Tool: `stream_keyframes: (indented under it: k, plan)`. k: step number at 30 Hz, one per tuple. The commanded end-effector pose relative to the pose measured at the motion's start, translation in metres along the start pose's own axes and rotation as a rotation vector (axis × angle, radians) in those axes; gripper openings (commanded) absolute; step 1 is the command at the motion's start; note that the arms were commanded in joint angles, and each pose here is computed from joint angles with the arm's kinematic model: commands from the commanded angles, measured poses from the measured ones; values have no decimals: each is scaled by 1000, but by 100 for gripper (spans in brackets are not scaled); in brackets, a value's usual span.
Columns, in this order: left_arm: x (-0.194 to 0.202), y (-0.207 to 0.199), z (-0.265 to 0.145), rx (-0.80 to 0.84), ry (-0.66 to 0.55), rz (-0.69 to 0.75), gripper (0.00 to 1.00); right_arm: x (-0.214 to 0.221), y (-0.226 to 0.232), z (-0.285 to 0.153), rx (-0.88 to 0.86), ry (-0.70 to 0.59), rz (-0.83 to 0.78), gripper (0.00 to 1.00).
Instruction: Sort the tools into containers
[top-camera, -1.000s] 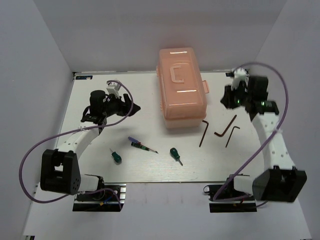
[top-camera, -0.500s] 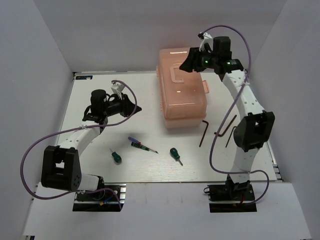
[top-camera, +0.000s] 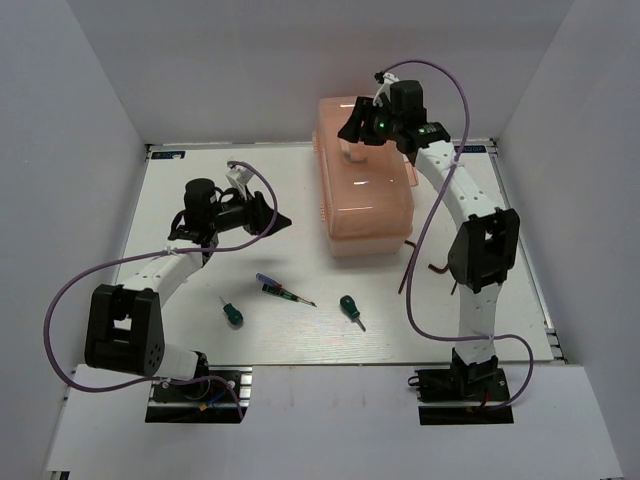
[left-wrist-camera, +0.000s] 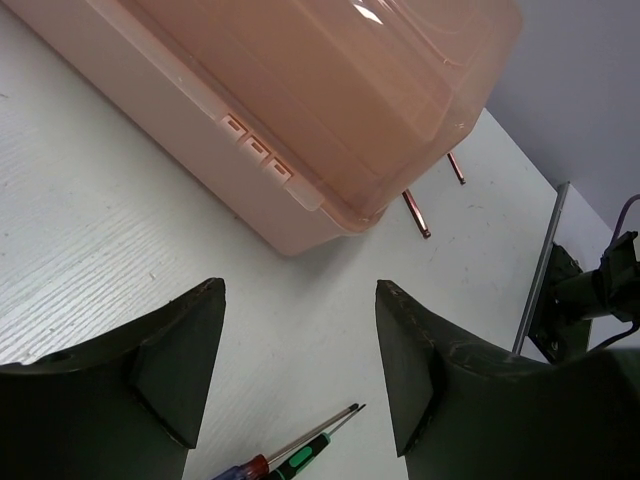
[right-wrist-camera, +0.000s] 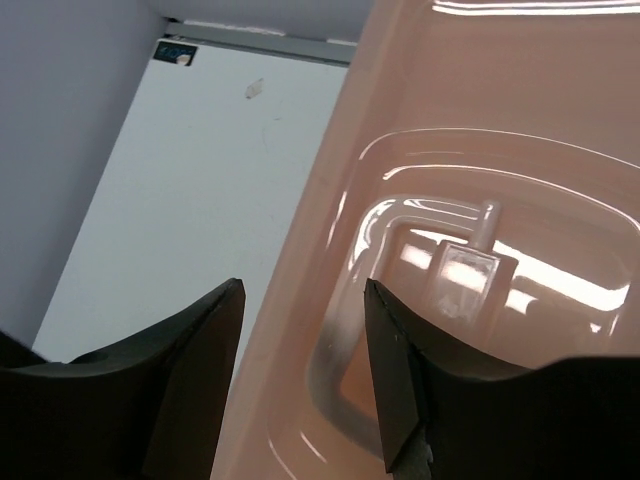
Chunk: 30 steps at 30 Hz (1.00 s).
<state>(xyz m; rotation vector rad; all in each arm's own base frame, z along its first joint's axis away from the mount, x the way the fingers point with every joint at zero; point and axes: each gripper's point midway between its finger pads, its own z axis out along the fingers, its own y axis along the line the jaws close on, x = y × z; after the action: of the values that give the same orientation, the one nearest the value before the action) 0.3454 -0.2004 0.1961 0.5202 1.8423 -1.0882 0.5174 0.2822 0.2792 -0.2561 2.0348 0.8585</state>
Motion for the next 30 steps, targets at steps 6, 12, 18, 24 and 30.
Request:
stream_keyframes:
  k: [6,12,18,24,30]
  plan:
    - [-7,-10,-1,32,-19,28,72,9,-12,17,159,-28,18,57]
    - [-14,-13,-4,21,-47,46,72,22,-18,20,281,-16,-1,60]
    - [-18,-12,-5,8,-76,47,73,44,-24,17,331,45,32,61]
    - [-32,-17,-4,19,-111,56,73,72,-8,25,173,154,155,54]
    - [-71,-22,-1,25,-189,95,74,56,21,21,-26,148,235,49]
